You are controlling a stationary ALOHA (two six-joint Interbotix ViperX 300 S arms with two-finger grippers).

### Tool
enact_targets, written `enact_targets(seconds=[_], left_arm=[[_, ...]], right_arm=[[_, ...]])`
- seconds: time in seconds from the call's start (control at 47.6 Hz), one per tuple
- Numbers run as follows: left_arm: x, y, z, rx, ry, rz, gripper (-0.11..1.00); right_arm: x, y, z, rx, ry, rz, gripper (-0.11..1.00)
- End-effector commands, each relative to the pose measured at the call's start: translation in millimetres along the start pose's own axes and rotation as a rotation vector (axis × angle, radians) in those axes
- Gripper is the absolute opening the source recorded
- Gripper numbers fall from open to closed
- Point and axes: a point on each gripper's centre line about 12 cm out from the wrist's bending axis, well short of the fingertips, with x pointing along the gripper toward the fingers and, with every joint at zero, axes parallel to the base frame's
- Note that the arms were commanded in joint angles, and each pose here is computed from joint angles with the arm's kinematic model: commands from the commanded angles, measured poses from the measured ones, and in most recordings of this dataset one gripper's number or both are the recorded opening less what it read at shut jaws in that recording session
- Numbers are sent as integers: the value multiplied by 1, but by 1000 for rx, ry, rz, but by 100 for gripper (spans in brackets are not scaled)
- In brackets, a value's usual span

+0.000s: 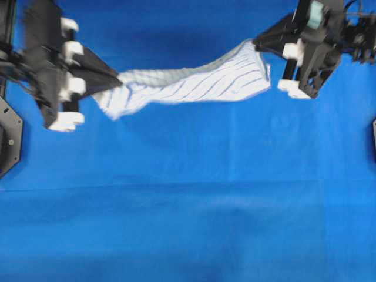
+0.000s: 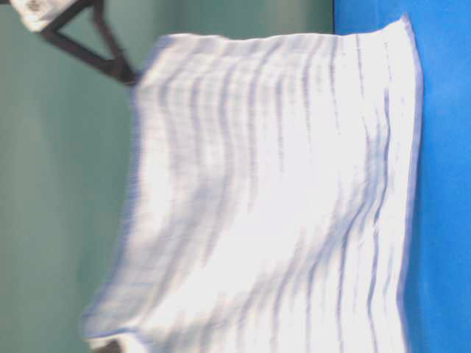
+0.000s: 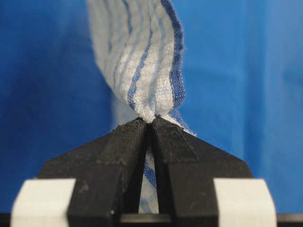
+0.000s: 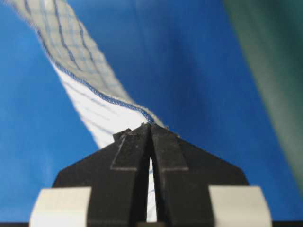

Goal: Lift the towel with both arms.

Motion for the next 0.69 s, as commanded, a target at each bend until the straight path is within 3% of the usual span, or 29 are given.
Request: enact_targets(seconds=[0.0,0.378,0.672], left_arm=[[-22,5,25,-9,-88,17,2],[-81,20,65,-26,-244,87,2],[-82,20,67,-23,-236,87,2]], right_arm=[[-19,-5,26,-5,-62,-12,-1],[-55,-16,76,-47,-147,-46,-1],[-58,-17,80,-50,-156,-48,-1]])
